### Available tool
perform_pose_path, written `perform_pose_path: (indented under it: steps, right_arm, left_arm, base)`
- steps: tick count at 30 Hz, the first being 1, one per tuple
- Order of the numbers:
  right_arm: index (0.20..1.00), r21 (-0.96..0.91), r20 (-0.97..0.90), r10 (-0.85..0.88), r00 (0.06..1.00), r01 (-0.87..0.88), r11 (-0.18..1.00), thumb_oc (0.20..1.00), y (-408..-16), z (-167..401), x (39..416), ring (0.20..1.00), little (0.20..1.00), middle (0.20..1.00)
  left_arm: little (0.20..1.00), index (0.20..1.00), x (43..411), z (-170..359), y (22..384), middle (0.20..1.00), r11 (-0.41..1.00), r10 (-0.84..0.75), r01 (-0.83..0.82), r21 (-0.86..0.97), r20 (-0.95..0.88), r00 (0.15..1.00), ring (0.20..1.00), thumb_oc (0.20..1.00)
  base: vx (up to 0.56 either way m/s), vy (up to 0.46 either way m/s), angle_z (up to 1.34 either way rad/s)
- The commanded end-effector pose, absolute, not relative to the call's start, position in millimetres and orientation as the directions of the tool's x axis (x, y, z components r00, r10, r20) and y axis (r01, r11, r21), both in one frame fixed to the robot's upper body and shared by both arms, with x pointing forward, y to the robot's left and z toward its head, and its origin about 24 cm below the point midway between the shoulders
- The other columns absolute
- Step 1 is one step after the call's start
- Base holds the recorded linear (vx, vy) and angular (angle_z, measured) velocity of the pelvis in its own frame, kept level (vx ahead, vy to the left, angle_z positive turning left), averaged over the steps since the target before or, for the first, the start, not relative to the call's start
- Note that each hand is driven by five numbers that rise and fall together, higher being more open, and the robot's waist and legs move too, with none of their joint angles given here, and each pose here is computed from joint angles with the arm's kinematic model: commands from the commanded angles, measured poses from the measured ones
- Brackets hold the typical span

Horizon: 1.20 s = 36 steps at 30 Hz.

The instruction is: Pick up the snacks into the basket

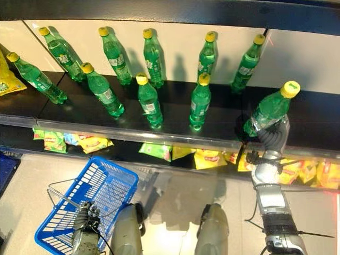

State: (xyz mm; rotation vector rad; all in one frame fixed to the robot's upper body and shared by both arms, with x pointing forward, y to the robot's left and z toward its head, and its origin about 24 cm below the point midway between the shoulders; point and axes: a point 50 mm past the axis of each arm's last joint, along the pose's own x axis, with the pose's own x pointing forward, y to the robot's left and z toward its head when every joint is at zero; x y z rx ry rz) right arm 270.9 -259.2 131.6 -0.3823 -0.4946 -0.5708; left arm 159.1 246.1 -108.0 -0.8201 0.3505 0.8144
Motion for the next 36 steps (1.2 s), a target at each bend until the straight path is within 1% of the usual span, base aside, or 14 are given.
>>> perform_pose_path:
  steps: [1,4,6,8,9,10,13,15,16,17,19,24,32,36]
  right_arm:
    - [0.2,-0.05,0.799,-0.291,0.526,0.54,0.84,0.2,-239.9,197.0,258.0,0.2,0.2,0.2]
    - [0.2,-0.051,0.809,-0.239,0.536,0.47,0.881,0.2,-230.0,200.5,255.0,0.2,0.2,0.2]
    - [0.2,-0.046,0.792,-0.149,0.592,0.302,0.952,0.2,-212.2,199.1,255.6,0.2,0.2,0.2]
    - [0.2,-0.045,0.783,-0.125,0.609,0.257,0.965,0.2,-208.2,197.7,256.2,0.2,0.2,0.2]
    - [0.2,-0.038,0.754,-0.05,0.655,0.119,0.992,0.2,-195.9,193.0,259.1,0.2,0.2,0.2]
    - [0.2,-0.038,0.754,-0.05,0.655,0.119,0.992,0.2,-195.9,193.0,259.1,0.2,0.2,0.2]
    - [0.2,-0.053,0.699,0.105,0.707,-0.095,0.994,0.2,-172.5,182.8,262.4,0.2,0.2,0.2]
    - [0.2,-0.069,0.688,0.145,0.711,-0.135,0.988,0.2,-166.0,182.0,263.2,0.2,0.2,0.2]
    - [0.2,-0.09,0.679,0.225,0.699,-0.225,0.97,0.2,-153.7,182.7,262.3,0.2,0.2,0.2]
    - [0.2,-0.09,0.679,0.225,0.699,-0.225,0.97,0.2,-153.7,182.7,262.4,0.2,0.2,0.2]
    - [0.2,-0.106,0.67,0.325,0.667,-0.348,0.932,0.2,-133.9,185.8,262.4,0.2,0.2,0.2]
    - [0.2,-0.145,0.679,0.434,0.592,-0.472,0.87,0.2,-98.1,198.9,268.8,0.2,0.2,0.2]
    - [0.2,-0.227,0.656,0.549,0.518,-0.557,0.798,0.2,-34.9,220.7,290.3,0.2,0.2,0.2]
    - [0.2,-0.287,0.624,0.589,0.514,-0.55,0.784,0.2,-11.3,229.7,303.2,0.2,0.2,0.2]
  left_arm:
    - [0.2,0.2,177.1,-78.5,267.0,0.2,0.492,0.57,-0.676,-0.548,-0.384,0.726,0.2,0.2]
    - [0.2,0.2,177.8,-77.4,266.1,0.2,0.495,0.567,-0.668,-0.555,-0.377,0.733,0.2,0.2]
    - [0.2,0.2,181.1,-73.1,263.2,0.2,0.499,0.555,-0.644,-0.58,-0.357,0.751,0.2,0.2]
    - [0.2,0.2,182.6,-70.6,262.2,0.2,0.503,0.549,-0.631,-0.59,-0.346,0.761,0.2,0.2]
    - [0.2,0.2,183.9,-67.9,260.1,0.2,0.501,0.536,-0.61,-0.615,-0.333,0.776,0.2,0.2]
    - [0.2,0.2,183.9,-67.9,260.1,0.2,0.501,0.536,-0.61,-0.614,-0.333,0.776,0.2,0.2]
    - [0.2,0.2,186.5,-57.7,256.1,0.2,0.522,0.508,-0.554,-0.648,-0.285,0.813,0.2,0.2]
    - [0.2,0.2,186.7,-55.5,256.2,0.2,0.525,0.505,-0.544,-0.654,-0.275,0.818,0.2,0.2]
    - [0.2,0.2,188.0,-51.1,256.1,0.2,0.53,0.5,-0.525,-0.666,-0.255,0.827,0.2,0.2]
    - [0.2,0.2,188.0,-51.1,256.1,0.2,0.53,0.5,-0.525,-0.666,-0.255,0.827,0.2,0.2]
    - [0.2,0.2,191.1,-42.5,254.1,0.2,0.552,0.484,-0.489,-0.675,-0.218,0.848,0.2,0.2]
    - [0.2,0.2,195.7,-21.0,250.2,0.2,0.588,0.459,-0.405,-0.701,-0.124,0.88,0.2,0.2]
    - [0.2,0.2,209.2,31.8,245.1,0.2,0.692,0.376,-0.207,-0.691,0.1,0.921,0.2,0.2]
    - [0.2,0.2,215.6,54.3,238.1,0.2,0.737,0.304,-0.102,-0.668,0.193,0.933,0.2,0.2]
  base:
    - [0.0,0.0,0.0]
    - [0.0,0.0,0.0]
    - [0.0,0.0,0.0]
    - [0.0,0.0,0.0]
    - [0.0,0.0,0.0]
    - [0.0,0.0,0.0]
    - [0.0,-0.001,0.01]
    - [-0.01,-0.004,0.05]
    - [-0.01,-0.005,0.08]
    - [0.0,-0.015,0.14]
    - [0.0,-0.019,0.18]
    - [-0.01,-0.023,0.16]
    - [-0.02,-0.019,0.17]
    - [-0.02,-0.02,0.19]
